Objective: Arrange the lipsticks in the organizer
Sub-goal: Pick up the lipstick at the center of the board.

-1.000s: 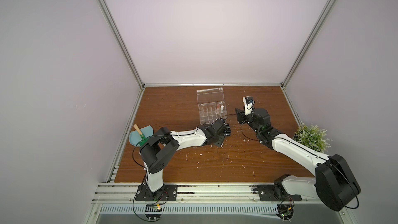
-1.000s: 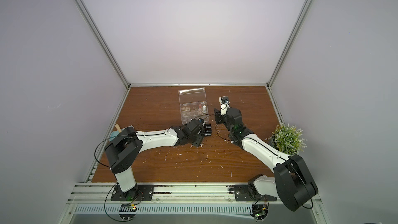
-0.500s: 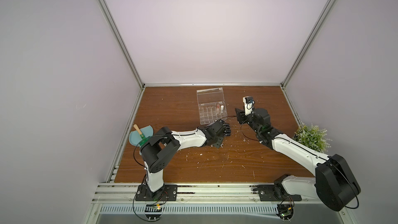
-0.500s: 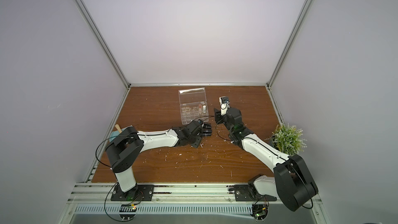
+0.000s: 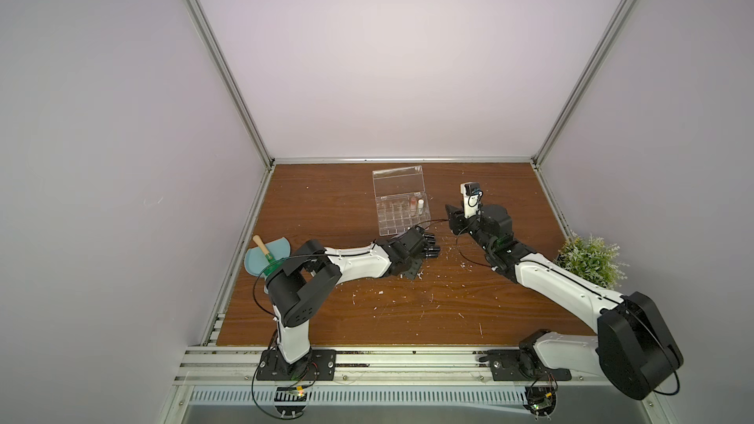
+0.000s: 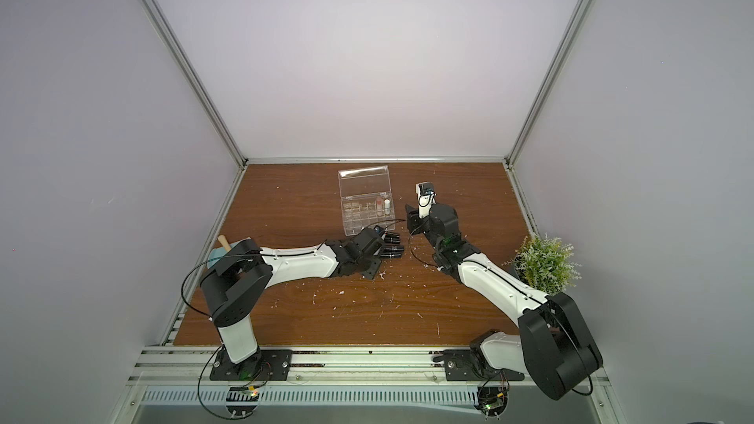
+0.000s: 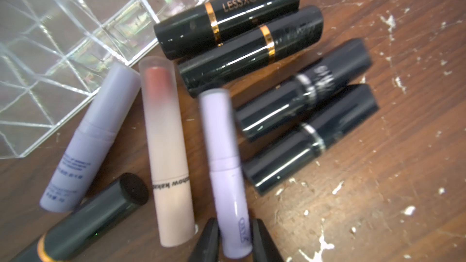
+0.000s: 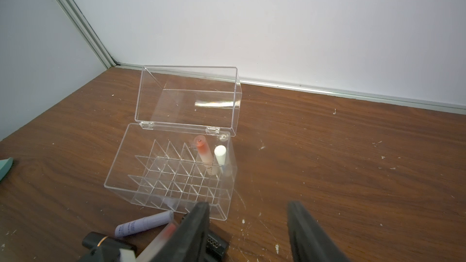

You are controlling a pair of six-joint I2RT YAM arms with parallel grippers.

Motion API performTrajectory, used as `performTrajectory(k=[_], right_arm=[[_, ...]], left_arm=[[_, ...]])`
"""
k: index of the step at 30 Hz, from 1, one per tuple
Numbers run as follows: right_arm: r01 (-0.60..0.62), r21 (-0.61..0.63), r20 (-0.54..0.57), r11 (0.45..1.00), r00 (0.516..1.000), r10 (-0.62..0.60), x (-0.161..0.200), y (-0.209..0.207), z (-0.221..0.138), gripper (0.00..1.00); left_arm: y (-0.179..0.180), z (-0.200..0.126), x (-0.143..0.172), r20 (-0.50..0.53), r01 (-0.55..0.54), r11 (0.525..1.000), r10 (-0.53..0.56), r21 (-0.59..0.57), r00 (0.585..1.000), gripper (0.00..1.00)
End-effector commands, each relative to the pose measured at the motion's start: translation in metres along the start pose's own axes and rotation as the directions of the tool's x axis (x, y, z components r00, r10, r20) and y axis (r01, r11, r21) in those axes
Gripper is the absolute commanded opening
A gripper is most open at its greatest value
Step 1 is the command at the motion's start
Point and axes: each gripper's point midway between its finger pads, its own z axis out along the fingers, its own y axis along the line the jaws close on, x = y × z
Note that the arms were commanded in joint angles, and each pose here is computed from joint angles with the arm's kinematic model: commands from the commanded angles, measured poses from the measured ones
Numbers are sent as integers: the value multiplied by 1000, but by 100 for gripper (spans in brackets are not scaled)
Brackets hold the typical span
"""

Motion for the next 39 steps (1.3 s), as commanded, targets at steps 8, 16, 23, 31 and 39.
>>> performTrajectory(k=[8,16,23,31,39], right_arm=[[-20,-13,42,1000,999,20,-13,2,-4,56],[-21,-20,34,1000,999,21,-14,2,-3,56],[-51,-148,-2,988,999,51,-22,17,-3,77],[-103,-506,-64,857,995,82,-48,65,-23,97],[-229,-823,-186,520,973,135,-62,108,-57,96]], left_arm=[[22,-12,8,-21,8,996,-10,-85,1000,20],[42,-32,-1,23,49,991,-47,-123,999,19],[33,-74,-23,177,93,996,-90,-9,980,17],[-2,-161,-65,413,61,945,-198,323,889,17],[-9,-199,-67,462,20,884,-263,466,847,18]])
